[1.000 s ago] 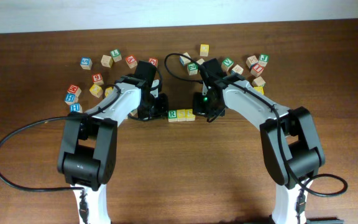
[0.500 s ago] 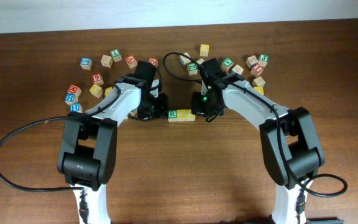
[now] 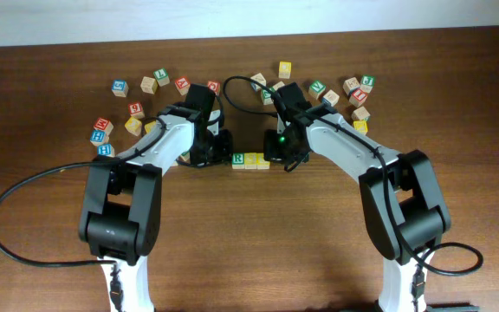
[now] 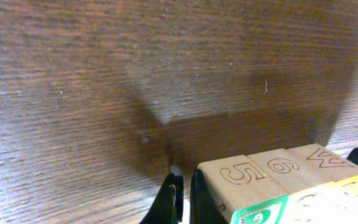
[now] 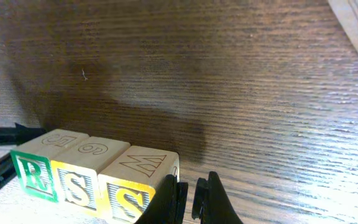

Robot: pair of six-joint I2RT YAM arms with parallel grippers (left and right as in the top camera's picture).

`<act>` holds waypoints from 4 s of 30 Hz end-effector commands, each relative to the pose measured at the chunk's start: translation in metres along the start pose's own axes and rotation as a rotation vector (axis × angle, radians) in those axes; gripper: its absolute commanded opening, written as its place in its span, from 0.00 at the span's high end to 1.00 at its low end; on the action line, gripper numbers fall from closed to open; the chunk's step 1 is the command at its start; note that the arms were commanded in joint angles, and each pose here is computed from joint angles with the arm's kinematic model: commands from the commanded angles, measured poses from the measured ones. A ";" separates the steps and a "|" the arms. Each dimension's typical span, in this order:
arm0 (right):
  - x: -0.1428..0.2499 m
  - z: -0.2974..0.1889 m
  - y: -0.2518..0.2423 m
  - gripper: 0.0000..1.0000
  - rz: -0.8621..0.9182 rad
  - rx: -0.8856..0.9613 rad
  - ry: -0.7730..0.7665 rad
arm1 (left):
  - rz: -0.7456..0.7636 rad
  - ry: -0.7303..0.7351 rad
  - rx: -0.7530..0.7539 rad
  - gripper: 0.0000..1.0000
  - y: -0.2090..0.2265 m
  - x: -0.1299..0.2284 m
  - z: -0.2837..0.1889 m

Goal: Spell out RSS

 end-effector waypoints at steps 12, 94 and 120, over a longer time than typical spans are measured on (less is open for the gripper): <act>-0.003 0.001 0.017 0.96 -0.031 -0.042 -0.009 | 0.019 0.054 0.034 1.00 -0.005 0.009 0.009; -0.032 -0.061 -0.033 0.18 0.004 0.200 -0.036 | 0.114 -0.159 0.002 1.00 -0.053 -0.026 -0.031; -0.034 -0.061 -0.032 0.68 0.002 0.193 -0.044 | 0.088 -0.130 -0.011 1.00 -0.053 -0.017 -0.026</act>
Point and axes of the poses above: each gripper's point midway between its finger pads, its own z axis out along the fingers, its own y axis along the line the jaws close on, x = y × z, the point moved 5 cm from there along -z, back along the fingers, and after that the axes turned 11 degrees about -z, right-handed, at the moved point
